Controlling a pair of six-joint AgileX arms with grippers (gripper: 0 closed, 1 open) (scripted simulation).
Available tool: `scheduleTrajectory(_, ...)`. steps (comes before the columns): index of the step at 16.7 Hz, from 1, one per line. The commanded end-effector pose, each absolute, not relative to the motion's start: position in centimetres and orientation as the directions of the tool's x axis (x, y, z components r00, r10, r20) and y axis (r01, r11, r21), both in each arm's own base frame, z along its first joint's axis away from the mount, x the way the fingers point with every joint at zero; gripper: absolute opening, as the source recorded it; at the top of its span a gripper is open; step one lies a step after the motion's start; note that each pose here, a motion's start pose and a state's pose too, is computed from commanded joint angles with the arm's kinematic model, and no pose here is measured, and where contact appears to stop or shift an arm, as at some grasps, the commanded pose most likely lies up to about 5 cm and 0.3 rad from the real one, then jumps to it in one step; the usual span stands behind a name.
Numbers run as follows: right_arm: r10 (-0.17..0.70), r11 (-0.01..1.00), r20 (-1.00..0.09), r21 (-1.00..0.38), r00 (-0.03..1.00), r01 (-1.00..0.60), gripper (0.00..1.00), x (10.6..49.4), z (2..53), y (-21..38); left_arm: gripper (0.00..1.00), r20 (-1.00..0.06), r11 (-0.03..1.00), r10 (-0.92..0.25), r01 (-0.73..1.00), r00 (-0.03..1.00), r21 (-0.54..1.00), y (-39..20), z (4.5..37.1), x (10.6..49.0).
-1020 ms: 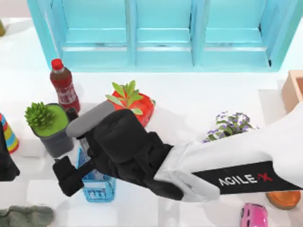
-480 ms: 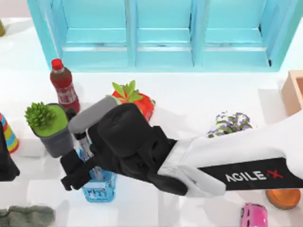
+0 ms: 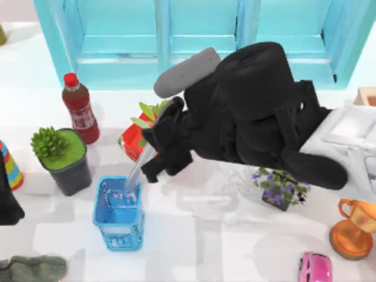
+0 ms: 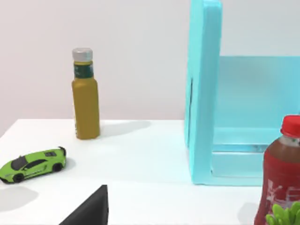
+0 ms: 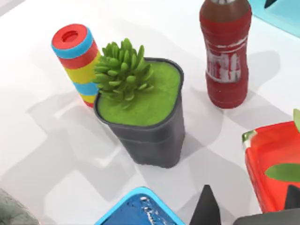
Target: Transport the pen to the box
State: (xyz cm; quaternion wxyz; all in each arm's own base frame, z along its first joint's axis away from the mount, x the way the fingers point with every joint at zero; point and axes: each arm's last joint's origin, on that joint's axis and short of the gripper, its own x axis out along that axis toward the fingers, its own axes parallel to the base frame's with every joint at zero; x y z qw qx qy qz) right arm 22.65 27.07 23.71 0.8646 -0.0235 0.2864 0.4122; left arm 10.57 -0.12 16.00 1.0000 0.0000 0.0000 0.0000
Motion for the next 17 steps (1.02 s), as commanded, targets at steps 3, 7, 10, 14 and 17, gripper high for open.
scheduleTrajectory(3, 0.700, 0.657, -0.516, 0.195, 0.494, -0.728, 0.00, 21.9, 26.3, 23.5, 1.00, 0.000, 1.000, 0.000, 0.000, 1.000, 0.000, -0.1, 16.0, 10.6)
scheduleTrajectory(7, 0.694, 0.659, -0.529, 0.195, 0.488, -0.726, 0.00, 21.7, 26.8, 21.7, 1.00, 0.000, 1.000, 0.000, 0.000, 1.000, 0.000, -0.1, 16.0, 10.6)
scheduleTrajectory(10, 0.696, 0.657, -0.527, 0.196, 0.487, -0.728, 0.00, 21.7, 26.9, 21.9, 1.00, 0.000, 1.000, 0.000, 0.000, 1.000, 0.000, -0.1, 16.0, 10.6)
scheduleTrajectory(14, 0.676, 0.677, -0.535, 0.177, 0.507, -0.715, 0.00, 22.8, 27.3, 20.2, 1.00, 0.000, 1.000, 0.000, 0.000, 1.000, 0.000, -0.1, 16.0, 10.6)
scheduleTrajectory(17, 0.620, 0.727, -0.552, 0.139, 0.557, -0.672, 0.00, 24.9, 28.2, 16.0, 1.00, 0.000, 1.000, 0.000, 0.000, 1.000, 0.000, -0.1, 16.0, 10.6)
